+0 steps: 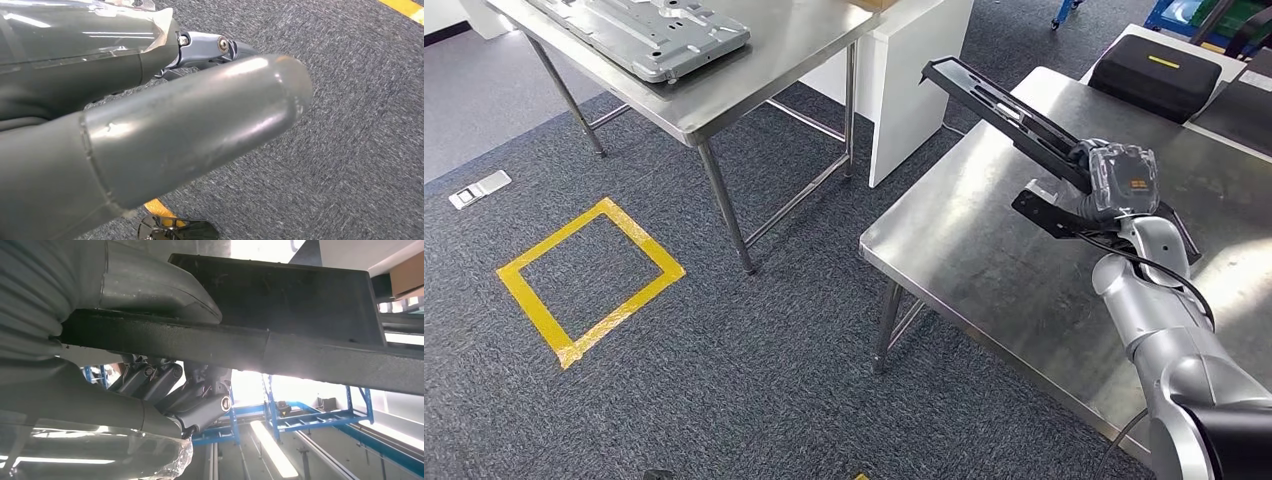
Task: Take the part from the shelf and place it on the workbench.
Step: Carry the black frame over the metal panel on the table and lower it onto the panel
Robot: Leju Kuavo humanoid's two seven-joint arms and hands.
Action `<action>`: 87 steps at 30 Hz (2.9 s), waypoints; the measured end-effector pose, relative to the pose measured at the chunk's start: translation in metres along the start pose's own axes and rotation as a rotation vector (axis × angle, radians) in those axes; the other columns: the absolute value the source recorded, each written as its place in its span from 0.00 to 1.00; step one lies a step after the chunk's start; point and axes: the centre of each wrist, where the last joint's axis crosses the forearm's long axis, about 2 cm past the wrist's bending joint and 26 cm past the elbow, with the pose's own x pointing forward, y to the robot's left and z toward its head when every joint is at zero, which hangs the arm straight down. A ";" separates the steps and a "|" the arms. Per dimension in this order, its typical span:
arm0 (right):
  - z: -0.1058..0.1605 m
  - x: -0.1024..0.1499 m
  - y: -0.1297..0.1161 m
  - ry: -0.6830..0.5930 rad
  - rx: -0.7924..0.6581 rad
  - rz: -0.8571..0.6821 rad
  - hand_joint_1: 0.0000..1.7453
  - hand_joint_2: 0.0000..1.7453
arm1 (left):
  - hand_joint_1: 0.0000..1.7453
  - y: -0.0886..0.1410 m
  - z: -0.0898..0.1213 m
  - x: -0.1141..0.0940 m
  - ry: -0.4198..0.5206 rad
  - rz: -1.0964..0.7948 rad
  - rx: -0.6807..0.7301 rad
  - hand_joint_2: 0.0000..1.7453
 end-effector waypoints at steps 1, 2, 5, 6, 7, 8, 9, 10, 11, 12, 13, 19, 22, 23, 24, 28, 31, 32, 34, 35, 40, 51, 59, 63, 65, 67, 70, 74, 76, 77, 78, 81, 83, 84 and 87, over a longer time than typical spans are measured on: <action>0.000 0.000 0.000 0.000 0.000 0.000 0.99 1.00 | 0.00 0.000 0.000 0.000 0.000 0.000 0.000 0.00; 0.000 0.000 0.000 0.001 0.000 0.001 0.99 1.00 | 0.00 0.000 0.000 0.000 0.000 0.000 0.000 0.00; 0.000 0.000 0.000 0.004 0.000 0.002 0.99 1.00 | 0.00 0.000 0.000 0.000 0.000 0.000 -0.001 0.00; 0.000 0.000 0.000 0.005 0.000 0.002 0.99 1.00 | 0.00 0.000 0.000 0.000 0.000 0.001 -0.002 0.00; 0.000 0.000 0.000 0.006 0.000 0.002 0.99 1.00 | 0.00 0.000 0.000 0.000 0.000 0.001 -0.002 0.00; 0.000 0.000 0.000 0.006 0.000 0.002 0.99 1.00 | 0.00 0.000 0.000 0.000 0.000 0.001 -0.002 0.00; 0.000 0.000 0.000 0.007 0.000 0.002 0.99 1.00 | 0.00 0.000 0.000 0.000 0.000 0.001 -0.002 0.00; 0.000 -0.001 0.000 0.007 0.000 0.002 0.99 1.00 | 0.00 -0.001 0.000 0.000 0.000 0.001 -0.002 0.00; 0.000 -0.001 0.000 0.007 0.001 0.003 0.99 1.00 | 0.00 -0.001 0.000 0.000 0.000 0.001 -0.002 0.00; 0.000 -0.001 0.000 0.007 0.001 0.004 0.99 1.00 | 0.00 -0.001 0.000 0.000 0.000 0.001 -0.003 0.00; 0.000 -0.001 0.000 0.007 0.001 0.005 0.99 1.00 | 0.00 -0.001 0.000 0.000 0.000 0.001 -0.003 0.00; 0.000 -0.001 0.000 0.007 0.003 0.007 0.99 1.00 | 0.00 -0.002 0.001 0.000 0.000 0.003 -0.005 0.00; 0.000 -0.001 0.000 0.007 0.004 0.008 0.99 1.00 | 0.00 -0.002 0.001 0.000 0.000 0.005 -0.008 0.00; 0.000 -0.001 0.000 0.008 0.004 0.008 0.99 1.00 | 0.00 -0.002 0.001 0.000 0.000 0.006 -0.010 0.00; 0.000 -0.001 0.000 0.008 0.004 0.009 0.99 1.00 | 0.00 -0.002 0.001 0.000 0.000 0.006 -0.010 0.00; 0.000 -0.001 0.000 0.007 0.005 0.009 0.99 1.00 | 0.00 -0.002 0.001 0.001 0.002 0.007 -0.010 0.00; 0.000 0.000 0.000 0.006 0.005 0.009 0.99 1.00 | 0.00 -0.002 0.001 0.001 0.005 0.007 -0.009 0.00; 0.000 0.000 0.000 0.006 0.004 0.009 0.99 1.00 | 0.00 -0.002 0.001 0.001 0.005 0.007 -0.009 0.00; -0.001 0.000 0.000 0.006 0.004 0.009 0.99 1.00 | 0.00 -0.002 0.001 0.001 0.005 0.007 -0.008 0.00; -0.001 0.000 0.000 0.005 0.004 0.009 0.99 1.00 | 0.00 -0.002 0.001 0.001 0.005 0.006 -0.008 0.00; -0.001 0.000 0.000 0.005 0.005 0.010 0.99 1.00 | 0.00 -0.002 0.001 0.001 0.005 0.007 -0.007 0.00; 0.001 0.000 0.001 0.004 0.013 0.012 0.99 1.00 | 0.00 -0.004 0.001 0.001 0.008 0.016 -0.004 0.00; 0.000 0.003 0.002 0.000 0.015 0.016 0.99 1.00 | 0.00 -0.003 0.001 0.001 0.008 0.014 0.005 0.00; 0.000 0.003 0.002 -0.003 0.015 0.018 0.99 1.00 | 0.00 -0.003 0.001 0.001 0.007 0.014 0.005 0.00; 0.000 0.004 0.002 -0.004 0.017 0.019 0.99 1.00 | 0.00 -0.003 0.001 0.001 0.008 0.014 0.006 0.00; 0.000 0.004 0.002 -0.005 0.018 0.020 0.99 1.00 | 0.00 -0.003 0.001 0.001 0.007 0.014 0.007 0.00; 0.000 0.004 0.002 -0.006 0.017 0.020 0.99 1.00 | 0.00 -0.001 -0.001 0.002 0.002 0.012 0.011 0.00; -0.001 0.004 0.001 -0.008 0.016 0.024 0.99 1.00 | 0.00 -0.002 0.000 0.002 0.002 0.012 0.012 0.00; -0.001 0.003 0.000 -0.008 0.014 0.029 0.99 1.00 | 0.00 -0.003 0.000 0.002 0.001 0.013 0.013 0.00; -0.002 0.003 0.000 -0.007 0.013 0.032 0.99 1.00 | 0.00 -0.003 0.000 0.002 0.000 0.013 0.013 0.00; -0.002 0.002 0.000 -0.006 0.014 0.034 0.99 1.00 | 0.00 -0.003 0.000 0.002 0.001 0.013 0.013 0.00; 0.001 0.002 0.003 -0.003 0.025 0.036 0.99 1.00 | 0.00 -0.004 0.001 0.001 0.002 0.015 0.013 0.00; 0.001 0.003 0.003 -0.002 0.026 0.037 0.99 1.00 | 0.00 -0.004 0.001 0.001 -0.002 0.015 0.013 0.00; 0.001 0.003 0.002 -0.003 0.025 0.037 0.99 1.00 | 0.00 -0.004 0.001 0.002 -0.006 0.015 0.013 0.00; 0.000 0.004 0.002 -0.001 0.024 0.033 0.99 1.00 | 0.00 -0.004 0.001 0.002 -0.014 0.016 0.015 0.00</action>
